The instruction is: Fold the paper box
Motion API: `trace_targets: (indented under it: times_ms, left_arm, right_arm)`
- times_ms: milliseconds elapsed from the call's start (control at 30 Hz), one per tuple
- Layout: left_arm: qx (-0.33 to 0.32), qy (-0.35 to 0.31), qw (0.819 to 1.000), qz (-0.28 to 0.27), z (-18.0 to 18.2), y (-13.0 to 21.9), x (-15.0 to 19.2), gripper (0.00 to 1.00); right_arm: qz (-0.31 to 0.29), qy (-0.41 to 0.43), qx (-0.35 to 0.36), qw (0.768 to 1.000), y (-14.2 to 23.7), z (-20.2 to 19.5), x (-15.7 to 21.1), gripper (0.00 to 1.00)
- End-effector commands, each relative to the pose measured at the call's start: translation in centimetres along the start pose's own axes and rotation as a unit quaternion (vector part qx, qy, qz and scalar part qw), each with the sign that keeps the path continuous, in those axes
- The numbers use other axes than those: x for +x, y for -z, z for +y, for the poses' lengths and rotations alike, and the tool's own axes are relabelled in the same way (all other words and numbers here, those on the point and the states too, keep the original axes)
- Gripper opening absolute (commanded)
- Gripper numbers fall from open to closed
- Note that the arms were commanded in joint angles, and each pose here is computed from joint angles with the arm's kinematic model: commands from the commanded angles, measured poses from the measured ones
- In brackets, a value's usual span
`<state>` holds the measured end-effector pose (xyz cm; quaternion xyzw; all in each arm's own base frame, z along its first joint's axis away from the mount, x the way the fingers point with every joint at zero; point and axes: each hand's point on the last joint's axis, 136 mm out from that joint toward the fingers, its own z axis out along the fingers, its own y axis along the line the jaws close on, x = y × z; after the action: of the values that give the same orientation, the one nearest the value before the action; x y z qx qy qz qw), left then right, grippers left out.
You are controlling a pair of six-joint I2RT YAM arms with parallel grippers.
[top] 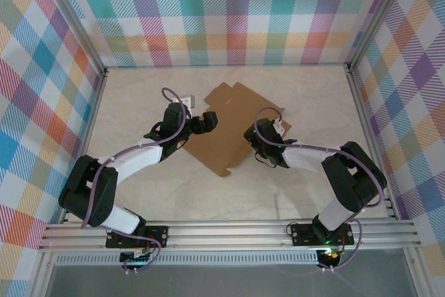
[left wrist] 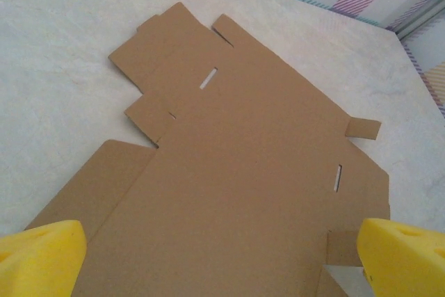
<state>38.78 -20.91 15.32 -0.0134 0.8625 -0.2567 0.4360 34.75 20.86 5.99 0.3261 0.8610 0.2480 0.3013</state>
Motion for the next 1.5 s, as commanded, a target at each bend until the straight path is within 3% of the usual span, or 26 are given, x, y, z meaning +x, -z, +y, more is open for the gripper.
trace_targets:
  times_ms: [0, 167, 333, 500, 667, 933, 1167, 1333, 1467]
  left_arm:
    - [0.0, 0.012, 1.0, 0.001, -0.4, 0.1, -0.2, 1.0]
    - [0.02, 0.05, 0.998, 0.012, -2.0, -2.1, -0.1, 1.0]
    - [0.034, 0.09, 0.994, 0.055, -4.8, -6.5, 1.0, 1.0]
    - [0.077, 0.152, 0.977, 0.13, -8.7, -11.5, 4.0, 1.0]
    - [0.073, 0.146, 0.97, 0.18, -9.9, -13.7, 7.3, 1.0]
    - [0.045, 0.082, 0.95, 0.297, -5.7, -11.8, 11.6, 1.0]
    - [0.083, -0.035, 0.913, 0.399, -3.7, -6.8, 12.9, 1.0]
    - [0.121, -0.066, 0.915, 0.378, -3.5, -5.5, 12.4, 1.0]
    - [0.119, -0.049, 0.915, 0.383, -2.3, -5.6, 13.4, 1.0]
  right_arm:
    - [-0.067, 0.029, 0.011, 0.997, 1.6, -0.6, -3.0, 0.78]
    - [-0.087, 0.089, 0.035, 0.992, 3.9, -2.7, -6.5, 0.86]
    - [-0.07, 0.126, 0.03, 0.989, 5.1, -2.9, -10.0, 0.88]
    - [-0.056, 0.142, 0.023, 0.988, 4.7, -2.8, -12.8, 0.91]
    - [-0.034, 0.152, -0.003, 0.988, 3.4, -1.3, -15.1, 0.91]
    - [-0.004, 0.203, -0.037, 0.978, 1.6, 2.5, -17.8, 0.91]
    - [0.023, 0.249, -0.057, 0.966, 1.1, 3.4, -18.5, 0.91]
    - [0.1, 0.3, -0.087, 0.945, -0.3, 4.3, -17.1, 0.89]
    - [0.199, 0.277, -0.143, 0.929, -1.7, 4.8, -13.8, 0.87]
